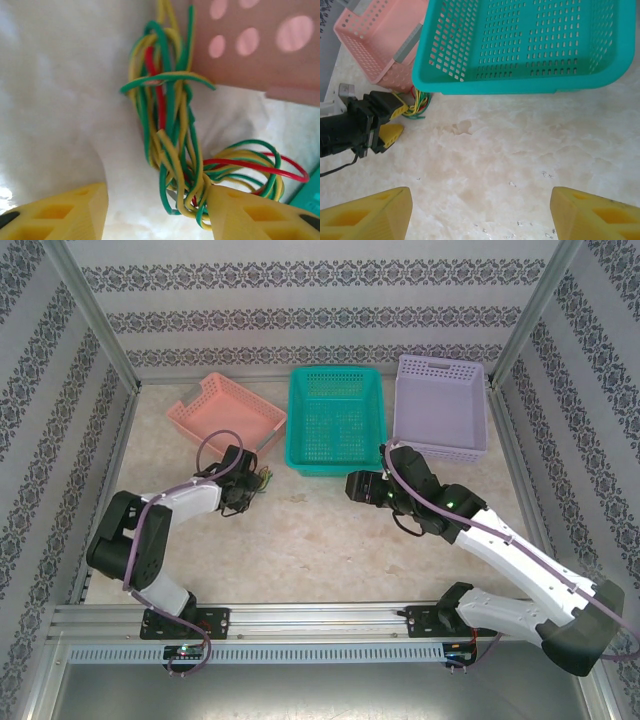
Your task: Untangle the cables
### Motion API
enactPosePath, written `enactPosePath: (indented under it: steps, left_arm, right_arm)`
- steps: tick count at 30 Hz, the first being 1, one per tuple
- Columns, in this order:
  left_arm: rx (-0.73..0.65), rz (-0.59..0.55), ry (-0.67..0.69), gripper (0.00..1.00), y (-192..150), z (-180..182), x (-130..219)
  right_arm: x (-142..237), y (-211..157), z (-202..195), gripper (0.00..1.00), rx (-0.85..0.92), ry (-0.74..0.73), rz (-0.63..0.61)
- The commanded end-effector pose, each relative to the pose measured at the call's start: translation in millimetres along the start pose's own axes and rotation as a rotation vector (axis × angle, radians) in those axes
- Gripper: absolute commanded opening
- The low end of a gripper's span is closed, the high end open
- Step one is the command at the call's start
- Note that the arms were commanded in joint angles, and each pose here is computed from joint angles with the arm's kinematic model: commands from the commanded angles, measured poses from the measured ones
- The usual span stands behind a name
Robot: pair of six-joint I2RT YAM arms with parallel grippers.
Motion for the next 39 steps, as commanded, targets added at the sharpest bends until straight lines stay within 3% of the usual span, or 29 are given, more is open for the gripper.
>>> enactPosePath:
  steps: [1, 6, 9, 16, 23, 24, 26, 29, 32, 39]
  left_arm:
    - [0.003, -0.030, 0.003, 0.51, -5, -5, -11]
    - [-0.002, -0.030, 0.081, 0.23, -12, 5, -15]
    - [0.004, -0.024, 0.120, 0.00, -17, 16, -10]
    - [0.012, -0.011, 0.182, 0.00, -29, 48, 35]
    - [0.069, -0.074, 0.068, 0.00, -13, 54, 81]
    - [0.072, -0.071, 0.062, 0.04, -12, 52, 82]
    - [0.097, -0.060, 0.068, 0.38, -9, 50, 79]
    - [0.140, -0.054, 0.083, 0.66, -3, 49, 72]
    - [0.164, -0.054, 0.112, 0.71, 8, 47, 68]
    - [0.203, -0.022, 0.241, 0.71, 21, 60, 54]
  right_arm:
    - [-6, -6, 1, 0.74, 0.010, 0.009, 0.039]
    - [-15, -6, 4, 0.74, 0.017, 0.015, 0.075]
    - [-19, -5, 5, 0.74, 0.022, 0.013, 0.086]
    - [-28, -4, 7, 0.74, 0.038, 0.011, 0.109]
    - [-38, -4, 9, 0.75, 0.041, 0.024, 0.129]
    - [-40, -5, 10, 0.75, 0.042, 0.023, 0.135]
    - [-43, -4, 11, 0.75, 0.047, 0.027, 0.148]
    - [-46, -4, 13, 0.75, 0.050, 0.035, 0.163]
    - [-47, -5, 13, 0.75, 0.054, 0.037, 0.171]
    - [-45, -7, 9, 0.76, 0.063, 0.028, 0.177]
Point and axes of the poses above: each hand's point on the last joint's axis, 136 mm out from that joint toward the fingers, its own x axis back along the fingers, its own z axis along the line the jaws close on, y = z × x, the point moved 9 cm from there along x, back along the fingers, and after that the axes turned 10 degrees about x, right-handed, at the moved point
